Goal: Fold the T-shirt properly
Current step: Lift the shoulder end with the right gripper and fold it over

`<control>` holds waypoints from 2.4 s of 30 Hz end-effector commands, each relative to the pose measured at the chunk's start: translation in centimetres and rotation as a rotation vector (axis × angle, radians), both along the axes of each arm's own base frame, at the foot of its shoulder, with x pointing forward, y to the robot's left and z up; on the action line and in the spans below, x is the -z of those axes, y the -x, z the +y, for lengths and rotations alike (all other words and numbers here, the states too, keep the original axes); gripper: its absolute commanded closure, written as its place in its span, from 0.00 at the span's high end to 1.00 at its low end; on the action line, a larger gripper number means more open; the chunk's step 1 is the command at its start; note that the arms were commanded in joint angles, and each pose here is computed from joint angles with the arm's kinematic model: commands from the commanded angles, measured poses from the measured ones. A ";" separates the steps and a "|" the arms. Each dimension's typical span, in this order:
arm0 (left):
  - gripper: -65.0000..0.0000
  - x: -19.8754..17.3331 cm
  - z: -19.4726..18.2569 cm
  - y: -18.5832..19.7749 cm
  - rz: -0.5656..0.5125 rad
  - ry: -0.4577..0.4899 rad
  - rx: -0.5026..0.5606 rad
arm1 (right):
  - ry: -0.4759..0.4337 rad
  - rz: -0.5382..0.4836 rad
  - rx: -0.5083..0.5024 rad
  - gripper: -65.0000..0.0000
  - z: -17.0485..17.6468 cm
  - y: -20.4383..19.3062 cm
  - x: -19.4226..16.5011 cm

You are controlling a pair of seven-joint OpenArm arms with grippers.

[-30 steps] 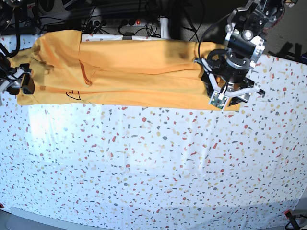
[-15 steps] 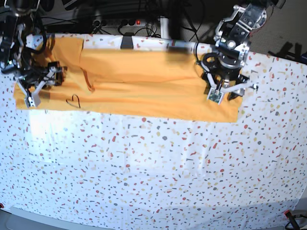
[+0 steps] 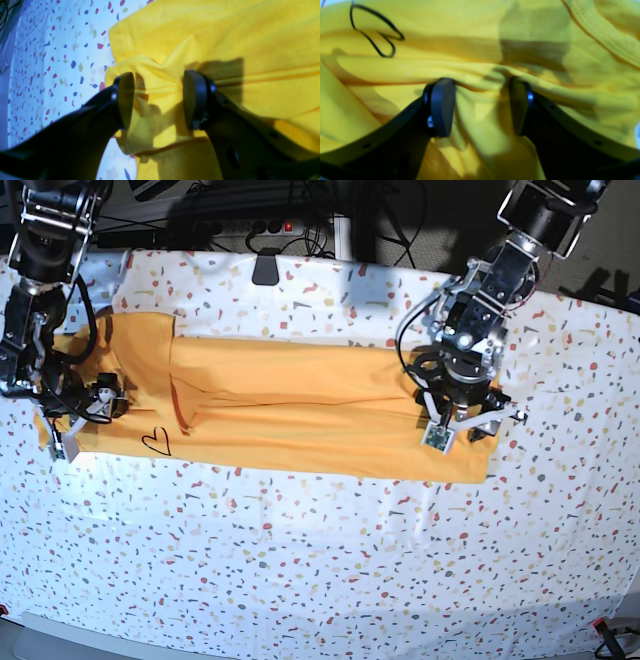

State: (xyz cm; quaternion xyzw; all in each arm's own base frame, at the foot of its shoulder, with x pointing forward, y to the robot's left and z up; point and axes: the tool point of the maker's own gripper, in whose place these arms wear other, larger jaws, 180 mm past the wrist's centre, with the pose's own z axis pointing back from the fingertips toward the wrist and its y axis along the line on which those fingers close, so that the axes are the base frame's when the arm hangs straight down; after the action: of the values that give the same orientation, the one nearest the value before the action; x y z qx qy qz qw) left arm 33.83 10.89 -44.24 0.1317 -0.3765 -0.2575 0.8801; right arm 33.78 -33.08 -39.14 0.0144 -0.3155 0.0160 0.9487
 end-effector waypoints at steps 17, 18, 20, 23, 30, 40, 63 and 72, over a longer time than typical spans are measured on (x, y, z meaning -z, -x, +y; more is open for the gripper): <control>0.48 3.4 1.6 3.6 0.207 -0.032 -0.058 | 0.195 -0.065 -0.491 0.38 10.6 5.3 -8.3; 0.48 3.4 1.5 3.6 0.207 -0.030 -0.057 | 0.212 -0.032 -0.512 0.38 11.0 6.4 -7.5; 0.48 3.4 1.2 3.5 0.207 -0.024 -0.057 | 0.237 0.035 -0.548 0.38 11.4 8.3 -5.8; 0.48 3.4 0.9 3.6 0.212 -0.013 -0.058 | 0.237 0.123 -0.605 0.44 12.5 10.9 -3.4; 0.48 3.5 0.9 3.7 0.216 -0.009 -0.060 | 0.312 0.208 -0.742 0.67 14.9 13.4 -0.5; 0.48 3.5 1.0 3.8 0.220 -0.011 -0.062 | 0.503 0.151 -0.661 0.67 13.9 11.7 -0.4; 0.48 3.5 1.0 3.8 0.221 -0.011 -0.062 | 0.631 0.152 -0.543 0.19 9.6 10.5 -0.1; 0.48 3.5 1.0 3.7 0.220 -0.011 -0.062 | 0.646 0.142 -0.503 0.00 9.2 10.3 -0.5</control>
State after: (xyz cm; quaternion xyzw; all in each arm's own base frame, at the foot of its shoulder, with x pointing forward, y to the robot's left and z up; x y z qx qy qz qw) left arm 33.65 10.44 -44.41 0.1266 -0.3695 -0.2477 0.8866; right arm 22.70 -23.39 -39.72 -0.1907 -0.2007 0.3478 0.8958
